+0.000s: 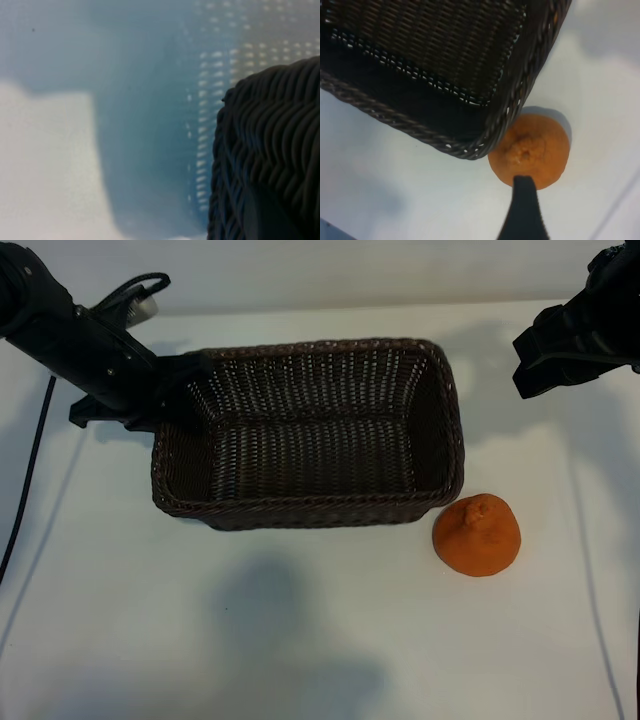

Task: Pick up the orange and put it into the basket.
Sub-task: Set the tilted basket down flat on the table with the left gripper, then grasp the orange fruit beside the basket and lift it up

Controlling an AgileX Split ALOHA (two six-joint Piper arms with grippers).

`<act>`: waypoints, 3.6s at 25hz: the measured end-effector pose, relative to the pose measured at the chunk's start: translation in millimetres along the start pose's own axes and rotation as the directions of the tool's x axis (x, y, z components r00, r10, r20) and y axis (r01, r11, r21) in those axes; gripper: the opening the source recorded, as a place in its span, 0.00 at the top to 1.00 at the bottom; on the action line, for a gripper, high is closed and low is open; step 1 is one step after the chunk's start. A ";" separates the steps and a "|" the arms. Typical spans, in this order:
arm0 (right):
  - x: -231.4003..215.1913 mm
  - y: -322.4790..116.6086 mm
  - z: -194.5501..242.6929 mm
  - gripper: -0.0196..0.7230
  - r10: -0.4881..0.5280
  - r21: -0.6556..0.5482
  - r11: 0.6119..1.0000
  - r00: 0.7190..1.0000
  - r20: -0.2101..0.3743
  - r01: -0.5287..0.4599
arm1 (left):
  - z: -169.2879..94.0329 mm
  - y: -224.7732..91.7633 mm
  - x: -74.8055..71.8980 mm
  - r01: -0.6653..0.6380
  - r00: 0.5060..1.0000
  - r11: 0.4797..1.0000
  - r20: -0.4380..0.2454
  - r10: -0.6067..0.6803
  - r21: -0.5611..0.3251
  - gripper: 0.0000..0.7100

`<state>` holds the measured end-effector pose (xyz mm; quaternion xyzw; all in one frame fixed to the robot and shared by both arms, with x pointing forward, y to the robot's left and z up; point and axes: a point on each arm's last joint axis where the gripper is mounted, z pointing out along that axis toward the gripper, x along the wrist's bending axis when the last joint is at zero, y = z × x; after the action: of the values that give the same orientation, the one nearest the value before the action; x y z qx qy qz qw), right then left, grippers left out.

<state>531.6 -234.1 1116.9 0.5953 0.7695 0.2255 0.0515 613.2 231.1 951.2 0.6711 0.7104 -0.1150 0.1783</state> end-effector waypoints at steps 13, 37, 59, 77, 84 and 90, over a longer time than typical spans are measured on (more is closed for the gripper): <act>0.0 0.0 0.0 0.27 0.000 0.000 1.000 1.000 0.000 0.000 | 20.2 3.4 7.9 0.033 0.999 0.999 -0.002 -0.033 0.023 0.78; 0.0 0.0 0.0 0.27 0.000 0.000 1.000 1.000 0.000 0.000 | 20.8 5.4 5.7 0.058 0.998 0.998 0.024 -0.058 0.005 0.33; 0.0 0.0 0.0 0.27 0.000 0.000 1.000 1.000 0.000 0.000 | 12.0 8.6 -1.0 0.042 0.998 0.998 0.043 -0.043 0.037 0.33; 0.0 0.0 0.0 0.27 0.000 0.000 1.000 1.000 0.000 0.000 | 6.1 1.8 2.0 0.071 0.997 0.987 -0.028 -0.068 0.144 0.33; 0.0 0.0 0.0 0.27 0.000 0.000 1.000 1.000 0.000 0.000 | 6.7 7.1 2.6 0.090 0.996 0.992 -0.032 -0.088 0.085 0.33; 0.0 0.0 0.0 0.27 0.000 0.000 1.000 1.000 0.000 0.000 | 6.9 10.3 3.1 0.104 0.994 0.993 -0.035 -0.102 0.049 0.33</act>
<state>531.6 -234.1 1116.9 0.5953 0.7695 0.2255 0.0515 624.0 231.9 944.4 0.6397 0.7437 -0.1312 0.1433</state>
